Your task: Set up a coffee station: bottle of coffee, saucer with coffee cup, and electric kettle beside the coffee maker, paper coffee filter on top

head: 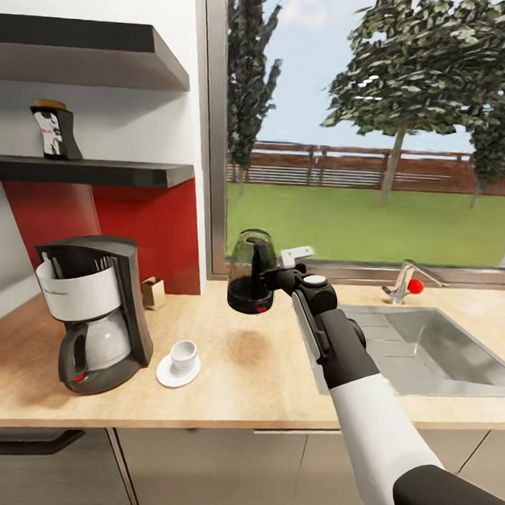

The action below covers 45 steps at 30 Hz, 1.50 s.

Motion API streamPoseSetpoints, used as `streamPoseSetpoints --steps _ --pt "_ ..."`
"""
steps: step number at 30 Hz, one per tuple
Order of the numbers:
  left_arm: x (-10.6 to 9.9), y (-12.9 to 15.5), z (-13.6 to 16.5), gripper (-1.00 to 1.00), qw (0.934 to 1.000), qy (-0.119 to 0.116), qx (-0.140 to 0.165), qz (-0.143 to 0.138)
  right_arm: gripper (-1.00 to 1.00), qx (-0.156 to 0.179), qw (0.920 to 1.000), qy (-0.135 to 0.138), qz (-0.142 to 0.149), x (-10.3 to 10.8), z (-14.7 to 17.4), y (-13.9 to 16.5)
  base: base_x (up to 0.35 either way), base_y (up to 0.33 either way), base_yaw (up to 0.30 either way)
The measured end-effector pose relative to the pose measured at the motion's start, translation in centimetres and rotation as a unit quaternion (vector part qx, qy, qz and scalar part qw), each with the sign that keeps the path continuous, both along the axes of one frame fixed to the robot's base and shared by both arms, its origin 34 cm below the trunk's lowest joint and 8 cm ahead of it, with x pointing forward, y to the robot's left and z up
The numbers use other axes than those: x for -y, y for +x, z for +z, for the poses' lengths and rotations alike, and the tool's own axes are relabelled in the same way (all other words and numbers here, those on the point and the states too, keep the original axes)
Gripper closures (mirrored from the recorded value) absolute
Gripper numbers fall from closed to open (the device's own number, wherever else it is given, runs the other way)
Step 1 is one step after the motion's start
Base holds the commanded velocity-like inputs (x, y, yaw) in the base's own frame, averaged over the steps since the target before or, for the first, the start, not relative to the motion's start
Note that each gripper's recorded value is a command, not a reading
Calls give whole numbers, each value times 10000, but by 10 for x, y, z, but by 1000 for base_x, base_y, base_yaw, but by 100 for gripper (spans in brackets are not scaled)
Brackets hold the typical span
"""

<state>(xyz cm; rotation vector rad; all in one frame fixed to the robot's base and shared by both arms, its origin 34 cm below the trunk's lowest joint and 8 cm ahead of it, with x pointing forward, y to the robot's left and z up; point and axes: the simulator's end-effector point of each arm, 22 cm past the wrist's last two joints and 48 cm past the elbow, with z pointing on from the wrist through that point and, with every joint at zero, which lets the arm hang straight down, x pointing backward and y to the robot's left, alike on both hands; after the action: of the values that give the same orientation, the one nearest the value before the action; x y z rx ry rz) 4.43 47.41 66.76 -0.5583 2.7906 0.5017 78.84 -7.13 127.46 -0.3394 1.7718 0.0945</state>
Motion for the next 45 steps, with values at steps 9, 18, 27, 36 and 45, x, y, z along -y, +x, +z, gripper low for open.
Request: streamPoseSetpoints --steps 9,18,27,36,45 --pt "0 -3 1 -100 10000 1 -50 -1 100 119 9997 32 -187 7 0 6 0 0 224" --pt "-3 -6 2 -100 10000 18 -91 11 100 35 9998 36 -195 7 -8 9 0 0 226" --pt "-3 -8 3 -100 9999 24 -119 12 100 90 9996 84 -244 11 -4 10 0 0 91" --pt "-3 -8 3 -100 9999 16 -132 -5 100 67 9986 23 -523 24 -3 11 0 0 2" --pt "-1 -8 2 -100 9999 2 -132 -16 100 -423 9959 194 -771 29 -11 31 0 0 0"
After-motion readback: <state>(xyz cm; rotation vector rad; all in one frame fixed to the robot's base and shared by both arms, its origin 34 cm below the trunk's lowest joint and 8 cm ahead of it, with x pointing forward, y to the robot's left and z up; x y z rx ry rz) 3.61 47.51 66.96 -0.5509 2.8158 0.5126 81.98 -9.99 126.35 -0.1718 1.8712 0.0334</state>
